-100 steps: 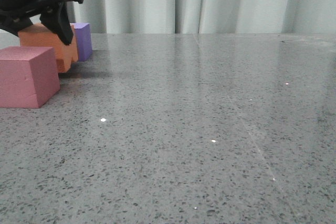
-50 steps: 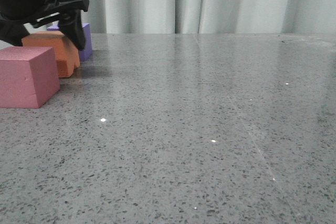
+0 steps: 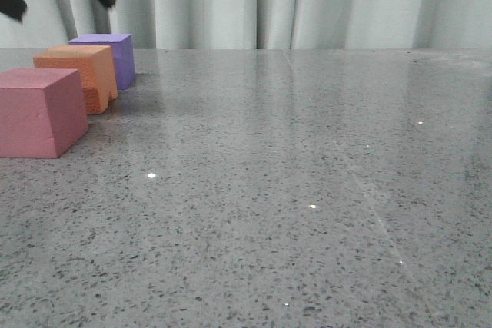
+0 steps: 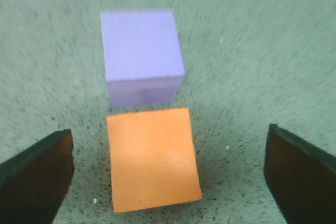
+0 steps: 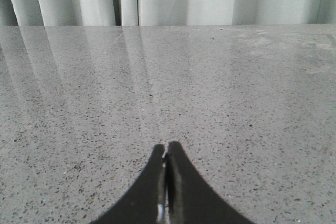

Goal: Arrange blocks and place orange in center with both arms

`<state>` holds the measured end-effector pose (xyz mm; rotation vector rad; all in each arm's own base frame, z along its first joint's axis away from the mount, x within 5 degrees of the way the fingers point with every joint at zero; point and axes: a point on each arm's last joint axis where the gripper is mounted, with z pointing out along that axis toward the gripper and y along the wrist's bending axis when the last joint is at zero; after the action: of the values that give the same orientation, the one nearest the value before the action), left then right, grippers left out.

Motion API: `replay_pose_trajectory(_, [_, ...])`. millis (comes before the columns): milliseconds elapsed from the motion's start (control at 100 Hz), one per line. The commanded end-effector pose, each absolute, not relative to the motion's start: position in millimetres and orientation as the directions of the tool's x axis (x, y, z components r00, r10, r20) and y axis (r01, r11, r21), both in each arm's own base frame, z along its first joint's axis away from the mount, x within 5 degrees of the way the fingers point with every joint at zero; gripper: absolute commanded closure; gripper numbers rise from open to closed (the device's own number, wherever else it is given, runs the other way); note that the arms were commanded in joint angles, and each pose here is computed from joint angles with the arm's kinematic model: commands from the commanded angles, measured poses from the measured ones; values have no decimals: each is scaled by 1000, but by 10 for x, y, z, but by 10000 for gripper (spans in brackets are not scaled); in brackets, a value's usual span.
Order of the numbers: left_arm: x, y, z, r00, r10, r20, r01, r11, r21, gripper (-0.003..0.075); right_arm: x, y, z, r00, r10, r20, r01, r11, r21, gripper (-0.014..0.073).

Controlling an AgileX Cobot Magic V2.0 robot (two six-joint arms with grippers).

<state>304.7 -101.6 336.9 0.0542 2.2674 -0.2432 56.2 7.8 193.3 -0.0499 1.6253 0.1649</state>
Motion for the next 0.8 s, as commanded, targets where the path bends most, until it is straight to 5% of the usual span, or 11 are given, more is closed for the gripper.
replay_pose_trajectory(0, [2836,-934,3791,-499,-65,-864,162,972,-167,29,540,72,2070,59,78,-995,-137,988,69,715])
replay_pose_trajectory(170, [2377,-753,4032,-370,-53,-928,190,973,-131,50,540,72,2070,59,78,-995,-137,988,69,715])
replay_pose_trajectory(350, [1829,-548,4004,-294,-47,-955,199,974,-109,171,540,72,2070,59,78,-995,-137,988,69,715])
replay_pose_trajectory(700, [1016,-241,3506,-215,-28,-976,198,978,-71,721,540,72,2070,59,78,-995,-137,988,69,715])
replay_pose_trajectory(790, [910,-203,3362,-211,-26,-977,198,978,-69,739,540,72,2070,59,78,-995,-137,988,69,715])
